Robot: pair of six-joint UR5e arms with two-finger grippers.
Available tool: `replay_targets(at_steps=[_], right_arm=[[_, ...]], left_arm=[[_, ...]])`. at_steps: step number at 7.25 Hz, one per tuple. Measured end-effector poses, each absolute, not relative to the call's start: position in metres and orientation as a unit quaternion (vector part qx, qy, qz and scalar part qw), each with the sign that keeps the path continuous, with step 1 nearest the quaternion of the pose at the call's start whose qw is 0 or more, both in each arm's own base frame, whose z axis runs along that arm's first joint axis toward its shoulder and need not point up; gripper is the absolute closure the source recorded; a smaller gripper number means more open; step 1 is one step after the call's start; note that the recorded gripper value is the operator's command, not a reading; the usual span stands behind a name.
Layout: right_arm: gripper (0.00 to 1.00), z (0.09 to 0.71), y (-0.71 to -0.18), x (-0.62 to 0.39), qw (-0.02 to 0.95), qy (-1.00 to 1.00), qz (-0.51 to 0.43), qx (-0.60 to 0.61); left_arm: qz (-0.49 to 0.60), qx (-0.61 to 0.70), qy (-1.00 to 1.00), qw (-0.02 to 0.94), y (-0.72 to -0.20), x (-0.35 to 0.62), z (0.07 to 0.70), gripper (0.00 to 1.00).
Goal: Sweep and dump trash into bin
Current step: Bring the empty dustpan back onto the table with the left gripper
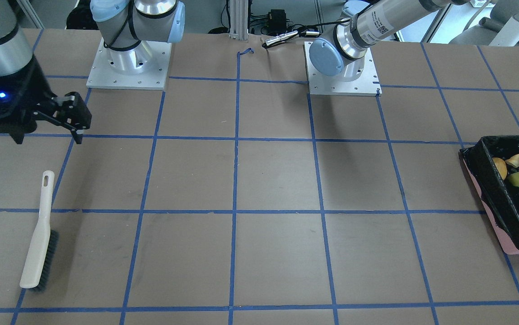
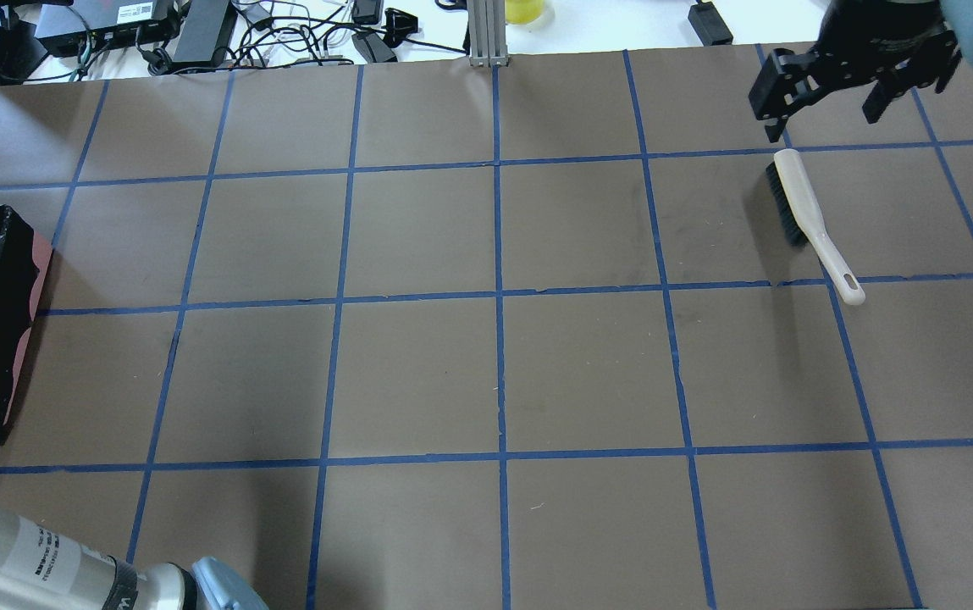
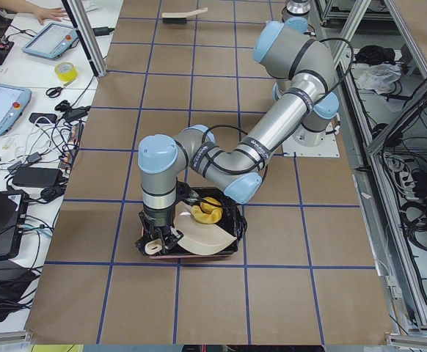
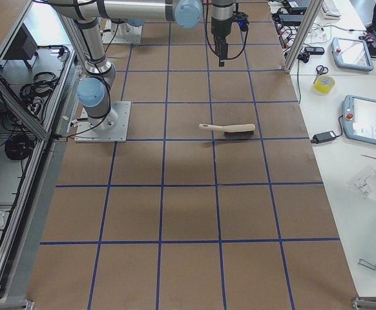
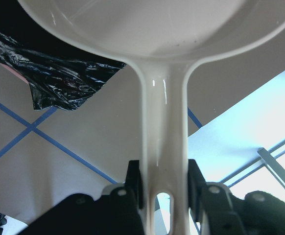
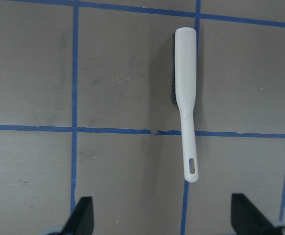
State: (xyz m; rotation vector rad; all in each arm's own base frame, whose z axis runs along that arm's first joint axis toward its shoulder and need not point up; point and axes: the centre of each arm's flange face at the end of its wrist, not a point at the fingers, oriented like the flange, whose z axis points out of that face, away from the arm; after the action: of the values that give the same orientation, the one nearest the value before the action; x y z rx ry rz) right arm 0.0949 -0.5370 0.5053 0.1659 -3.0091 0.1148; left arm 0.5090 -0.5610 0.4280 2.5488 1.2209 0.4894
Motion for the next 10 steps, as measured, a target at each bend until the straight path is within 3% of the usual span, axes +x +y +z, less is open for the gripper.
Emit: replay_targets(at_steps=[4, 8, 10], right_arm=[[0.0, 0.554, -0.487, 0.121, 0.038, -0.993, 0.091, 0.067], [0.0, 0.543, -0.485, 0.124, 0.021, -0.995, 0.083, 0.055], [0.0, 0.536, -0.485, 0.127, 0.009, -0.996, 0.076, 0.05]], left_arm=[[0.195, 0.873, 0.405, 0.189, -0.559, 0.488, 0.467, 1.0], [0.102, 0.869, 0.465, 0.132, -0.564, 0.461, 0.489, 1.0], [0.054, 0.846, 0.522, 0.092, -0.593, 0.404, 0.504, 1.0]])
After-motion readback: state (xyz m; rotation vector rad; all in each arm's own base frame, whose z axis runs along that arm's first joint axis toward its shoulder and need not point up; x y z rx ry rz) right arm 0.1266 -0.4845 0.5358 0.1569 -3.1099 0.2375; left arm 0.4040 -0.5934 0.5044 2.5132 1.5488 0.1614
